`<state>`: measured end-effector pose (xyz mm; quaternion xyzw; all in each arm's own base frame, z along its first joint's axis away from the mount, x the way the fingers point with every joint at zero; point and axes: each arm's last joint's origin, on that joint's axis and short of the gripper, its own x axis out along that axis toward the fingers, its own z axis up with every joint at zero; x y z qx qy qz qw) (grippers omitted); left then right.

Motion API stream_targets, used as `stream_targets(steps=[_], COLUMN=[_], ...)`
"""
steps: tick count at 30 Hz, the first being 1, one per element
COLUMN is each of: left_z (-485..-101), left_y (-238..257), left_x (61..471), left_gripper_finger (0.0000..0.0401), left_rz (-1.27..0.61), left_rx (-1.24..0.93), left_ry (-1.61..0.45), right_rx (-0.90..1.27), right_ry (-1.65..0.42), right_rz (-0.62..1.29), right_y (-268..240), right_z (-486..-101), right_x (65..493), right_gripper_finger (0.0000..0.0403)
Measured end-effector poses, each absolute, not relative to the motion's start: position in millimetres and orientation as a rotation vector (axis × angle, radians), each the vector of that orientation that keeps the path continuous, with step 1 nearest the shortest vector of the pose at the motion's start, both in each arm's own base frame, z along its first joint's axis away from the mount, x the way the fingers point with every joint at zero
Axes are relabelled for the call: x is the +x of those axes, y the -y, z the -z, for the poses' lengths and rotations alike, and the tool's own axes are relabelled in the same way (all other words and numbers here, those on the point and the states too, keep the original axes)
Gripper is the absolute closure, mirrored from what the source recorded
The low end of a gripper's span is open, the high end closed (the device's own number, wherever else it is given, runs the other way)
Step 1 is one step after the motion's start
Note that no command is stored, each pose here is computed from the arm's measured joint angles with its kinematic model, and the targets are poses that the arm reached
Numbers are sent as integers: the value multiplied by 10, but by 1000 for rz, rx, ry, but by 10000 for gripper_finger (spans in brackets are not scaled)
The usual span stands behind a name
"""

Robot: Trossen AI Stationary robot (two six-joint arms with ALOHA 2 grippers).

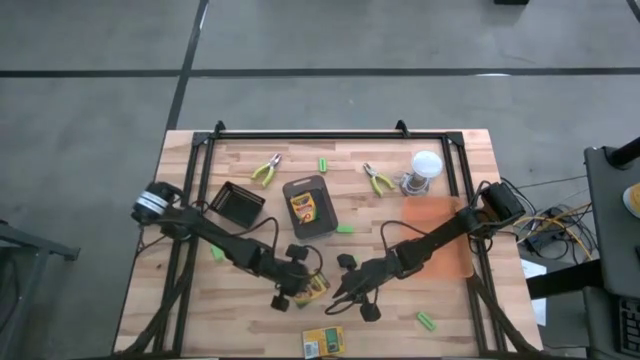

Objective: Pick & Place School Supplies
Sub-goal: Put the left yellow crayon box into the black transparent bin

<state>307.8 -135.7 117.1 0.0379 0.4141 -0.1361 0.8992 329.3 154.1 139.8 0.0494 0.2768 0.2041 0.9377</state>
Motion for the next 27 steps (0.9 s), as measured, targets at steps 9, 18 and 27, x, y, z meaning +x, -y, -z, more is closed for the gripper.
stream_targets(steps=[9, 18, 27], left_z=[-847, -897, -905], left_y=[1425, 1389, 1406], left_x=[3259, 3287, 3282], left_gripper_finger=[285, 285, 285], left_rz=[167, -110, -120], left_rx=[-153, -412, -466], left_ry=[-746, -663, -664], right_rx=[101, 100, 123], right_ry=[-565, -567, -588], right_rz=[-417, -417, -426], right_y=[-1541, -1540, -1542], right_z=[-1398, -1396, -1385], right_x=[3293, 3292, 3284], right_gripper_finger=[346, 346, 346])
